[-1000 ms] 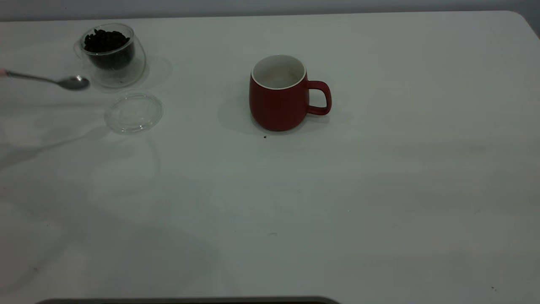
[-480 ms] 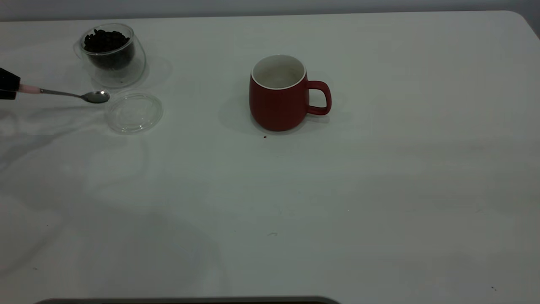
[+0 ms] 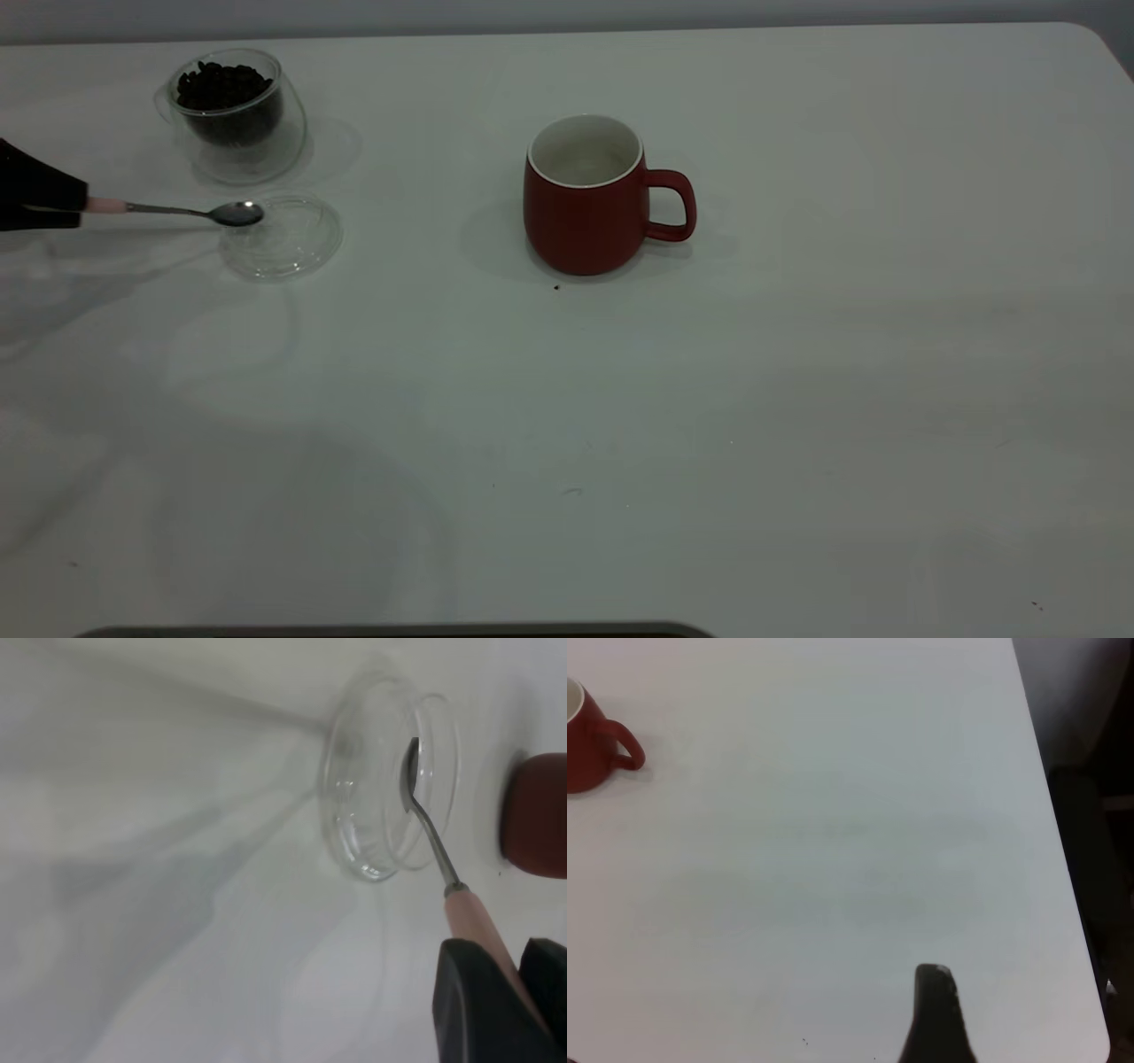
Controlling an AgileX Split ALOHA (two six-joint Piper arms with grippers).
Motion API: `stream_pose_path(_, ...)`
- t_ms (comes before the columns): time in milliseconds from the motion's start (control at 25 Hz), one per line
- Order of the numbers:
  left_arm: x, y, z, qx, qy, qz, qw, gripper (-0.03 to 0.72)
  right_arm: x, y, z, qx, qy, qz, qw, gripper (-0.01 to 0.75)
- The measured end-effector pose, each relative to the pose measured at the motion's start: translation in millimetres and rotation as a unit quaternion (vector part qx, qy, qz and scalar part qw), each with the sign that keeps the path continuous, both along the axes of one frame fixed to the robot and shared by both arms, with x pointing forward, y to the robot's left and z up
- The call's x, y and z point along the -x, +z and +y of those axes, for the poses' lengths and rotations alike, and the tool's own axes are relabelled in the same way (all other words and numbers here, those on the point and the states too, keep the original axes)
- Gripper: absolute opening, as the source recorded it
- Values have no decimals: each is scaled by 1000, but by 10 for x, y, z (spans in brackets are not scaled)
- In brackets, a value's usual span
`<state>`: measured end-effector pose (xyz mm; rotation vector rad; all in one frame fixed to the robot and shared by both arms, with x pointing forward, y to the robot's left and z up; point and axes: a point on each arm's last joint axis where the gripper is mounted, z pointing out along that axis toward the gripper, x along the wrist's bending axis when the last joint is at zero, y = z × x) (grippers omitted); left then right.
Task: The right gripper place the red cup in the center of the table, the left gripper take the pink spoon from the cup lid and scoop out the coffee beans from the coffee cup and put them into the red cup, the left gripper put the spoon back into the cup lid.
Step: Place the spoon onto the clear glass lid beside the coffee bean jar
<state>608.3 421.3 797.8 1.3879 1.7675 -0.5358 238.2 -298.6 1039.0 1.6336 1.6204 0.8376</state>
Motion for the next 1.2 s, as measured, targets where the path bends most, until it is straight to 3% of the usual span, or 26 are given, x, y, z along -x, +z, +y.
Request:
stream_pose_path(440,-116,-215,-341,-1,-9,3,1000,123,0,0,0,0,0,0,1000,588)
stream_pose_path(880,-155,-242,-396,5,2,-4,1000,126,0,0,0,0,0,0,1000,588)
stream_pose_path(1040,-155,-252,-392,2,4,-4,1000,176,0,0,0,0,0,0,1000,588)
stream_pose_path(1200,-156,-261,-388,-1,6,-3,1000,302,0,0,0,0,0,0,1000,588)
